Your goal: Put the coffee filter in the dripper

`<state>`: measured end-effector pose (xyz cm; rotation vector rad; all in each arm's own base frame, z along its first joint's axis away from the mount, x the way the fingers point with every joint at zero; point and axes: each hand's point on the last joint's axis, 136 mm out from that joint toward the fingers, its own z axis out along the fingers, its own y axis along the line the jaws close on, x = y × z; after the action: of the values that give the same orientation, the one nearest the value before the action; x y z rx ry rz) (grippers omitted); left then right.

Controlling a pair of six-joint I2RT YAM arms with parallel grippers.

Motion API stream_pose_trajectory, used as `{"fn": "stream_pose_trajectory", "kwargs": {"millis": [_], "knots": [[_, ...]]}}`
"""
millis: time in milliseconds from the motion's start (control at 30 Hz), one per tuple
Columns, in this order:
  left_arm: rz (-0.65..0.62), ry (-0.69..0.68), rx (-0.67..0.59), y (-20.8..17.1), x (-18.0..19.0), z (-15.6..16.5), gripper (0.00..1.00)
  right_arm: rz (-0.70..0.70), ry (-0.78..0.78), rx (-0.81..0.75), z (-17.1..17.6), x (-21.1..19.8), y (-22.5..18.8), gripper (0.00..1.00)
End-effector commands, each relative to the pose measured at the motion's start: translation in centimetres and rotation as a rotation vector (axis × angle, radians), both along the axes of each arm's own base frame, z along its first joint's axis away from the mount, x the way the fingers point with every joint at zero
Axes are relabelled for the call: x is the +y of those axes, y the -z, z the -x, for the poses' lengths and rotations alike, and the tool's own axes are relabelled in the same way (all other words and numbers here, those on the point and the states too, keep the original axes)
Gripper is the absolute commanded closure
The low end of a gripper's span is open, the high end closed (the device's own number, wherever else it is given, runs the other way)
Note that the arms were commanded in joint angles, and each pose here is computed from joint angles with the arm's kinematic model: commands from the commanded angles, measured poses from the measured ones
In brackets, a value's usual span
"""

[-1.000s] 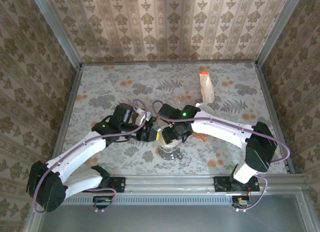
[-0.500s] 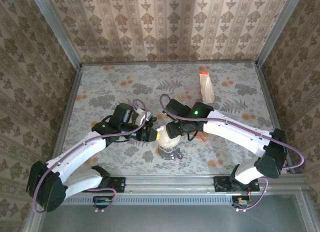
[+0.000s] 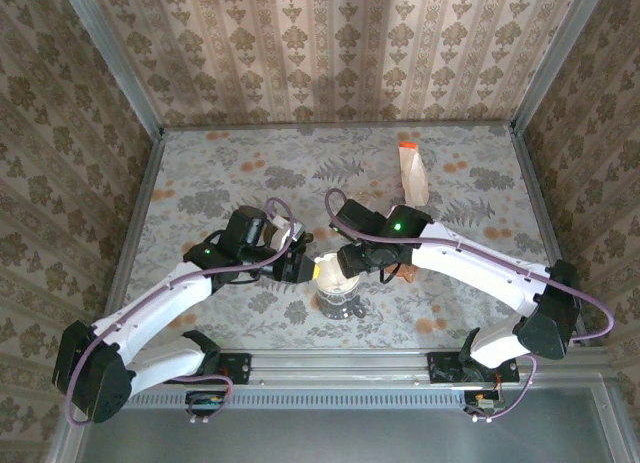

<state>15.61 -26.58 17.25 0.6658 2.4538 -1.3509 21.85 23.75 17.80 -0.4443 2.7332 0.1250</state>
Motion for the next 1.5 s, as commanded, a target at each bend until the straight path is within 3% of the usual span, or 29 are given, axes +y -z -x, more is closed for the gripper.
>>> {"fn": "stream_pose_trajectory", "kwargs": {"millis": [0,167,500,833,933,1067,1167,1333,1467], "knots": [[0.008,0.003,-0.021,-1.0,-0.3,-0.2,0.55,-0.006,-0.011,-0.052,-0.6,-0.2,-1.4,0.31],[0.007,-0.001,-0.021,-0.9,-0.3,-0.2,0.53,-0.043,-0.021,-0.083,-0.6,-0.2,-2.6,0.30],[0.021,-0.009,-0.056,-1.9,-0.3,-0.6,0.37,-0.122,-0.038,-0.109,-0.1,0.1,-4.0,0.28],[0.051,-0.059,-0.140,-4.6,0.4,-1.3,0.32,-0.120,-0.021,-0.140,-0.3,-0.5,-4.6,0.27],[0.048,-0.142,-0.148,-5.1,1.9,-2.6,0.34,-0.123,-0.010,-0.163,-0.5,-0.9,-5.1,0.27],[0.037,-0.342,-0.117,-4.2,5.2,-5.6,0.46,-0.125,0.010,-0.195,-0.6,-1.6,-5.7,0.27],[0.049,-0.484,-0.071,-2.9,7.6,-8.0,0.48,-0.137,0.028,-0.212,-0.6,-2.2,-5.9,0.27],[0.052,-0.520,-0.035,-1.2,7.2,-9.8,0.46,-0.148,0.047,-0.220,-0.4,-3.0,-5.7,0.28],[0.046,-0.523,-0.104,-2.5,6.5,-12.3,0.43,-0.165,0.063,-0.233,-0.3,-3.6,-5.6,0.27]]}}
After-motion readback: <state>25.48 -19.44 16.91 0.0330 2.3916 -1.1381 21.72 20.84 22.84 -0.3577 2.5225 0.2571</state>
